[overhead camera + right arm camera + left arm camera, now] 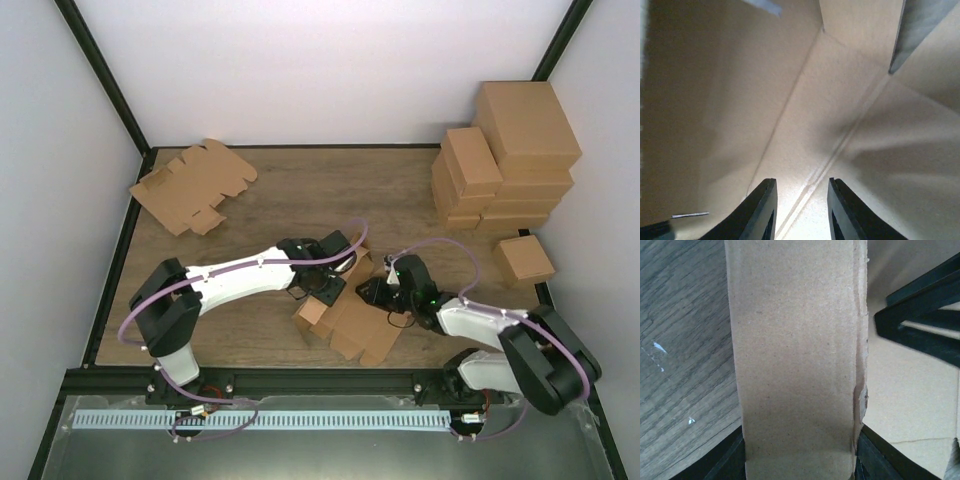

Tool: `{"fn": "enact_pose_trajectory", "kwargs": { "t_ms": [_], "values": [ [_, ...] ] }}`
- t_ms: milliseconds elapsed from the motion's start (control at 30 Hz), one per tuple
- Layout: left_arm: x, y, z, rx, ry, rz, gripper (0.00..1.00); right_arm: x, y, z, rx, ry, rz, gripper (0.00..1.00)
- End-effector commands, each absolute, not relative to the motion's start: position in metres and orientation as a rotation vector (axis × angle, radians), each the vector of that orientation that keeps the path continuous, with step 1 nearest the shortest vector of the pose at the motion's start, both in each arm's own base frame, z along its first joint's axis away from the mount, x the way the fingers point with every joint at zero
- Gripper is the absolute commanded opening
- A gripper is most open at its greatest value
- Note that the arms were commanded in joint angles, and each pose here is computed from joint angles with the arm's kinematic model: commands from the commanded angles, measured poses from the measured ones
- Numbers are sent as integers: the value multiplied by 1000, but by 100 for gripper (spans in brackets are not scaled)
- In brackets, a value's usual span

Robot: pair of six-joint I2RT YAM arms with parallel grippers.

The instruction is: Fold the paper box

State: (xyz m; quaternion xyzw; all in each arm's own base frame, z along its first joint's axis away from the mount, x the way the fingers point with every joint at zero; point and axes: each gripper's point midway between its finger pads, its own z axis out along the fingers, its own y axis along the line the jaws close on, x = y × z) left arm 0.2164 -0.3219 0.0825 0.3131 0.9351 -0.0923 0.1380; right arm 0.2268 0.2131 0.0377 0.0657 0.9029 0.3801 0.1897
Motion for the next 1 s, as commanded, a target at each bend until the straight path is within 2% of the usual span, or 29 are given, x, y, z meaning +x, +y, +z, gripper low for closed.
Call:
{"fn": "enact_pose_trajectory", "kwargs": {
  "t_ms": [0, 200, 233, 333, 367, 667, 967],
  "values": [
    [213, -316, 70, 925, 2738, -192, 51, 241, 199, 60, 94, 2430, 920, 30],
    [216, -312, 68, 928, 2735, -148, 51, 261, 179, 85, 64, 2370, 711, 30],
    [216, -312, 67, 929, 2733, -140, 51, 264, 177, 88, 61, 2365, 691, 27],
    [214, -312, 66, 940, 2726, -124, 51, 276, 173, 103, 58, 2340, 657, 3],
    [214, -313, 66, 945, 2721, -121, 51, 282, 173, 109, 53, 2330, 660, 1],
    [208, -323, 69, 995, 2675, -73, 51, 320, 178, 138, -28, 2292, 703, 1],
    [203, -332, 75, 1041, 2625, -11, 51, 323, 188, 112, -101, 2391, 910, 1]
  ]
}}
